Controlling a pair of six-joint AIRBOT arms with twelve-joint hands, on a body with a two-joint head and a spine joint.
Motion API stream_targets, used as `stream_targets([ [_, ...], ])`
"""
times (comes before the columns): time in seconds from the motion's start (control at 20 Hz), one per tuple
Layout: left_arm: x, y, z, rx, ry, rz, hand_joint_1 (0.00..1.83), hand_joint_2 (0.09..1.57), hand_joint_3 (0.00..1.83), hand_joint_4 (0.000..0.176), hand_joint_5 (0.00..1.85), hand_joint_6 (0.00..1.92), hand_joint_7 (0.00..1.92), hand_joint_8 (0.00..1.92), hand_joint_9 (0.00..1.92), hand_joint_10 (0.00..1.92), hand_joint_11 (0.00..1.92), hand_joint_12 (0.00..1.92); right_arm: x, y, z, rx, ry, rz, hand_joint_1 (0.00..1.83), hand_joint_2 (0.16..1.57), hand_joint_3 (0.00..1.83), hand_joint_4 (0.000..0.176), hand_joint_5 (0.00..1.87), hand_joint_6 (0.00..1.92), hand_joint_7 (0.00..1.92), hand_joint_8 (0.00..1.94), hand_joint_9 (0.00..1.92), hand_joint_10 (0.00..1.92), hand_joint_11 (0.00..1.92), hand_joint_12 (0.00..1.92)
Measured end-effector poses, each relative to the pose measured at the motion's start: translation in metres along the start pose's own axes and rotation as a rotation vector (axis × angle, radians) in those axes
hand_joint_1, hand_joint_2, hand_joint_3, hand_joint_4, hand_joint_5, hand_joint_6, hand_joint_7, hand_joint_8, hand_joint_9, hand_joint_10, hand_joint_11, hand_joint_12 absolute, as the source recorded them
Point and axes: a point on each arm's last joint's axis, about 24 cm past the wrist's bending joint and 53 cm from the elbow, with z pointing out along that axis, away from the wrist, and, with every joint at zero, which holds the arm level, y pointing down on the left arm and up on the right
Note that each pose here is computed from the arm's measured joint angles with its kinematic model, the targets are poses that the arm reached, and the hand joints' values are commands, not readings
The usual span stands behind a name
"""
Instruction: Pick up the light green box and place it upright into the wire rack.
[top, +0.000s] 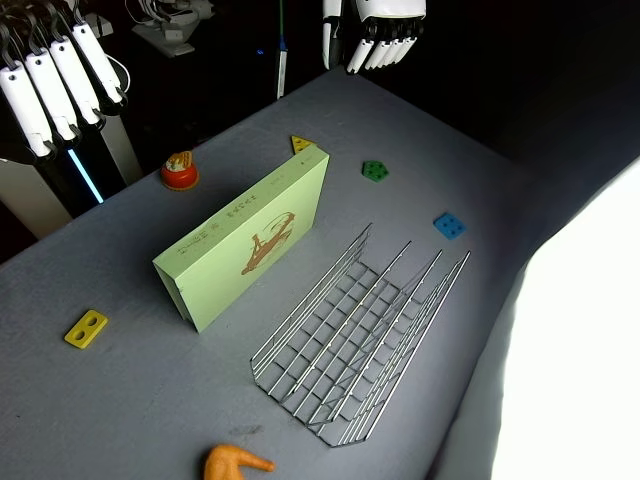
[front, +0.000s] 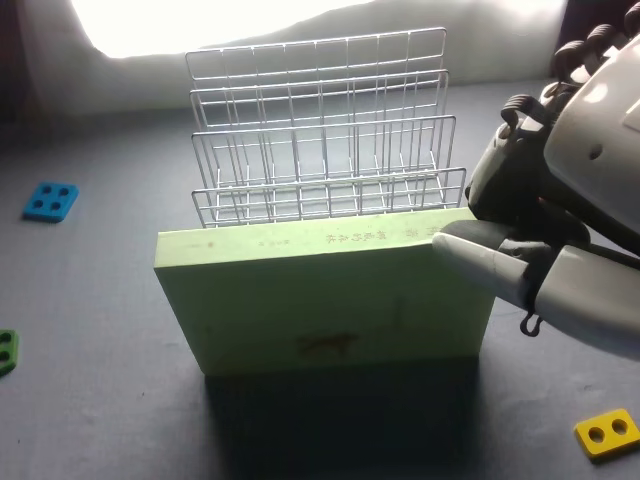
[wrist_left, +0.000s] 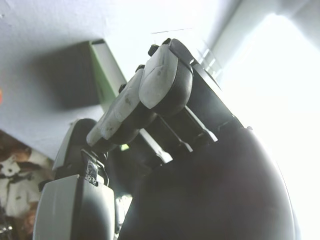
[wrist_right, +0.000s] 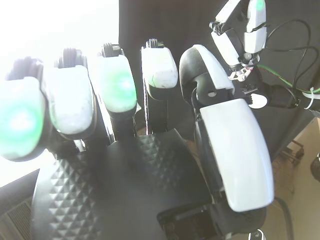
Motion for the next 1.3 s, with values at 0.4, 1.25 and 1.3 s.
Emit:
stream_targets([
  [0.4, 0.002, 0.001, 0.0, -0.003, 0.007, 0.002, 0.1, 1.21, 0.0, 0.042, 0.03, 0.01, 0.01, 0.0, 0.02, 0.01, 0.01, 0.0, 0.004, -0.003, 0.0, 0.013, 0.014, 0.027, 0.26, 1.11, 0.0, 0.0, 0.04, 0.01, 0.04, 0.0, 0.03, 0.0, 0.0, 0.2],
  [1.25, 0.002, 0.001, 0.0, -0.003, 0.007, 0.002, 0.08, 1.21, 0.0, 0.05, 0.02, 0.0, 0.03, 0.0, 0.02, 0.01, 0.03, 0.03, 0.067, -0.022, 0.044, 0.157, 0.178, 0.312, 0.95, 0.99, 0.0, 0.0, 0.0, 0.0, 0.0, 0.0, 0.01, 0.0, 0.0, 0.0],
  [1.3, 0.002, 0.0, 0.0, -0.002, 0.007, 0.001, 0.08, 1.22, 0.0, 0.051, 0.02, 0.0, 0.04, 0.01, 0.03, 0.0, 0.01, 0.12, 0.075, -0.027, 0.05, 0.188, 0.194, 0.323, 0.99, 0.98, 0.0, 0.0, 0.0, 0.0, 0.0, 0.0, 0.01, 0.0, 0.0, 0.0],
])
